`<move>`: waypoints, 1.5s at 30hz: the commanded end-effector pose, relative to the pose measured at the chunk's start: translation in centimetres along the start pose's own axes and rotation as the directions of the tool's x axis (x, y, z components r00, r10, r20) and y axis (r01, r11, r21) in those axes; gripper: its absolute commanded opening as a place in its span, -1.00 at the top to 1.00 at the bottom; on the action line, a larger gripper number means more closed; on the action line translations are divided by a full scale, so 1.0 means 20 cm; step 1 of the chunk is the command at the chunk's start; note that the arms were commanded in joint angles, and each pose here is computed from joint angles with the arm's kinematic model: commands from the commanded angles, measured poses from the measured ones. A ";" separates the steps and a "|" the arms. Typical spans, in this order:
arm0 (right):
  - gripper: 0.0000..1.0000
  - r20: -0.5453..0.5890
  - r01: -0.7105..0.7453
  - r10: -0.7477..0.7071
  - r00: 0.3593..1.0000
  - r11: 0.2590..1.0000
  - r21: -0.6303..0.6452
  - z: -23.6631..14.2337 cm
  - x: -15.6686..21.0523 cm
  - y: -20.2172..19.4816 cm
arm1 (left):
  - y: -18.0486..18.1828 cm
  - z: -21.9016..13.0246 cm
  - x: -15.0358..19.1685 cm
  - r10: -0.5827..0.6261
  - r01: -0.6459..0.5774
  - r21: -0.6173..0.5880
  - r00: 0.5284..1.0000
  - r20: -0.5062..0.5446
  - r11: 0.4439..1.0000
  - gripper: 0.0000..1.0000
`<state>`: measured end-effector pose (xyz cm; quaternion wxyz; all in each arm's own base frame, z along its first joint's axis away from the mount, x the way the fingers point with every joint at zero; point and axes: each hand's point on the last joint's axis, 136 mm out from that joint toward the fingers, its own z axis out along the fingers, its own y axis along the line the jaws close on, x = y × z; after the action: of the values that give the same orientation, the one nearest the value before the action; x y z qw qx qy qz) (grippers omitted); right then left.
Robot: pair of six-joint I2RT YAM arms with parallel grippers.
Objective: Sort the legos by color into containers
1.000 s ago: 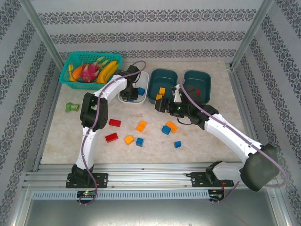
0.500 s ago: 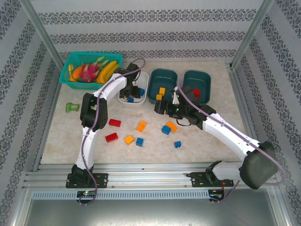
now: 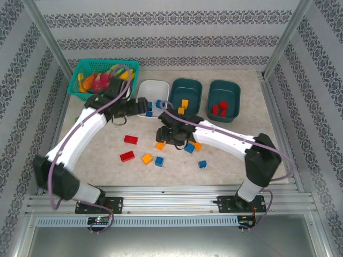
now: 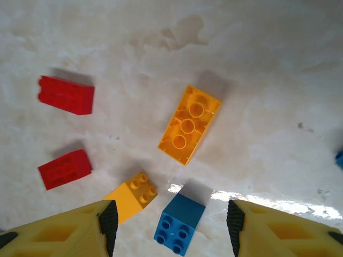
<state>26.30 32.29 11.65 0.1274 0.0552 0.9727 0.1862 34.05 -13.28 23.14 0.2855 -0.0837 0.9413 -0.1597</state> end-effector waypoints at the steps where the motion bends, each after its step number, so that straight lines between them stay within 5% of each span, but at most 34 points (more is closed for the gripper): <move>1: -0.18 0.000 -0.114 0.115 0.993 0.984 0.138 0.05 0.02 -0.07 | 0.06 -0.03 0.19 -0.093 0.094 0.062 0.996 -0.014 0.994 -0.88; 10: -0.22 -0.030 -0.247 0.260 0.965 0.941 0.230 0.31 0.06 -0.04 | 0.21 -0.31 0.61 -0.178 0.163 0.229 0.983 0.045 0.960 -1.00; 22: -0.18 -0.020 -0.256 0.273 0.962 0.923 0.286 0.48 0.03 -0.05 | 0.28 -0.43 0.78 -0.204 0.185 0.268 0.978 0.043 0.946 -1.00; 29: 0.26 -0.014 -0.267 0.286 0.958 0.909 0.319 0.51 0.02 -0.12 | 0.26 -0.43 0.77 -0.195 0.175 0.284 0.980 0.043 0.943 -0.98; 35: 0.53 0.046 -0.186 0.181 0.982 0.933 0.308 0.37 -0.09 -0.09 | 0.24 -0.42 0.74 -0.184 0.161 0.301 0.982 0.048 0.940 -0.95; 45: 0.56 0.196 -0.100 0.039 0.980 0.945 0.312 -0.10 -0.56 -0.31 | 0.00 -0.32 0.44 -0.107 0.069 0.375 0.991 0.081 0.925 -0.92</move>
<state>34.06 28.10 10.84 0.1649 0.1539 0.9724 0.0592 20.31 -12.21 20.22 0.2839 -0.1195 0.8992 -0.3109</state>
